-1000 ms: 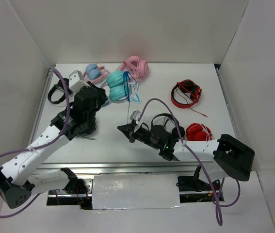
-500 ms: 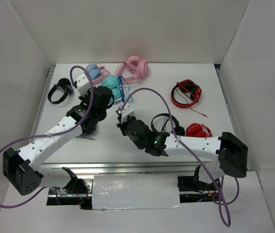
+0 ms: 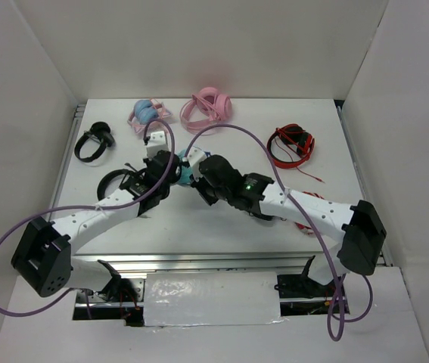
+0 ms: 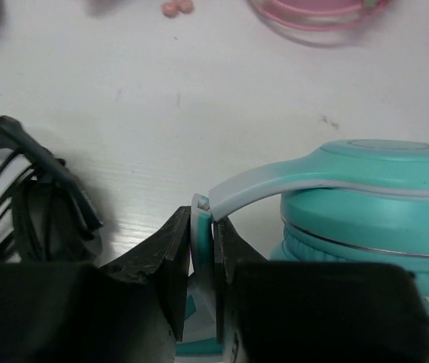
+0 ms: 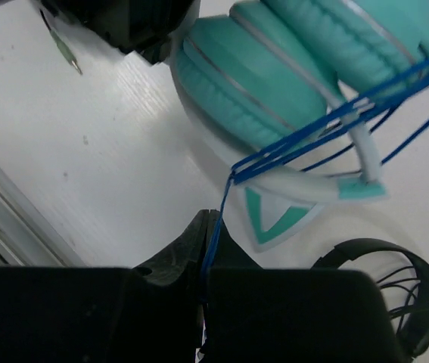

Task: Wrap the headphones

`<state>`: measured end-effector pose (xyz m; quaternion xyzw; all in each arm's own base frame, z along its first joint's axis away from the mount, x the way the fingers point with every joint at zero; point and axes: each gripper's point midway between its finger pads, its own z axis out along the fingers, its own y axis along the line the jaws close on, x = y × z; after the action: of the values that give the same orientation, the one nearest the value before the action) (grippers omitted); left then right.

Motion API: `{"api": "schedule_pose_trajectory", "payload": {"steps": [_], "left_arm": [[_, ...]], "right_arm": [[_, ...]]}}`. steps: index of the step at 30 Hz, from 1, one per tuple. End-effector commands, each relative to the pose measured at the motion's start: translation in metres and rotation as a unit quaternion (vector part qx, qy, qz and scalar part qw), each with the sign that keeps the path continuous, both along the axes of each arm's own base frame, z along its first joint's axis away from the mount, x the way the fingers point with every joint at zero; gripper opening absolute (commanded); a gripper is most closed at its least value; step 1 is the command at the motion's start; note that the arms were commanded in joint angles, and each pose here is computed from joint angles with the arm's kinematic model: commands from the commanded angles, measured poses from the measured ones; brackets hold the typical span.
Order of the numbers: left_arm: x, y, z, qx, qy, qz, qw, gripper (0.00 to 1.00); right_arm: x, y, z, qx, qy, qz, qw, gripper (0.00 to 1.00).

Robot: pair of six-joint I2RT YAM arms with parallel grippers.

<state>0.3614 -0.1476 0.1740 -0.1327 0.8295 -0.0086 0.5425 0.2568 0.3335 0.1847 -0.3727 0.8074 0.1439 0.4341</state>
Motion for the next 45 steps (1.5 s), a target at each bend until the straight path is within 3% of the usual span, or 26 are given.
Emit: {"api": "schedule_pose_trajectory", "payload": {"steps": [1, 5, 16, 21, 24, 45], "left_arm": [[0.003, -0.031, 0.022, -0.001, -0.047, -0.112, 0.993, 0.0], [-0.011, -0.047, 0.005, 0.013, -0.032, -0.194, 0.98, 0.0], [-0.055, -0.053, -0.039, 0.044, 0.015, -0.31, 0.95, 0.0], [-0.058, -0.042, -0.054, 0.071, 0.041, -0.3, 0.95, 0.0], [-0.059, -0.047, -0.064, 0.07, 0.061, -0.313, 0.945, 0.0], [-0.041, -0.05, -0.122, 0.062, 0.176, -0.317, 0.93, 0.0]], "right_arm": [[-0.006, 0.0, 0.012, -0.016, 0.026, 0.061, 0.998, 0.0], [-0.007, -0.012, -0.013, -0.06, 0.038, 0.079, 0.994, 0.0], [0.001, -0.033, -0.052, -0.14, 0.035, 0.097, 0.985, 0.03], [0.016, -0.04, -0.068, -0.166, 0.019, 0.065, 0.984, 0.18], [0.018, -0.037, -0.07, -0.168, 0.019, 0.064, 0.983, 0.21], [0.042, -0.042, -0.073, -0.136, 0.025, 0.036, 0.99, 0.25]]}}
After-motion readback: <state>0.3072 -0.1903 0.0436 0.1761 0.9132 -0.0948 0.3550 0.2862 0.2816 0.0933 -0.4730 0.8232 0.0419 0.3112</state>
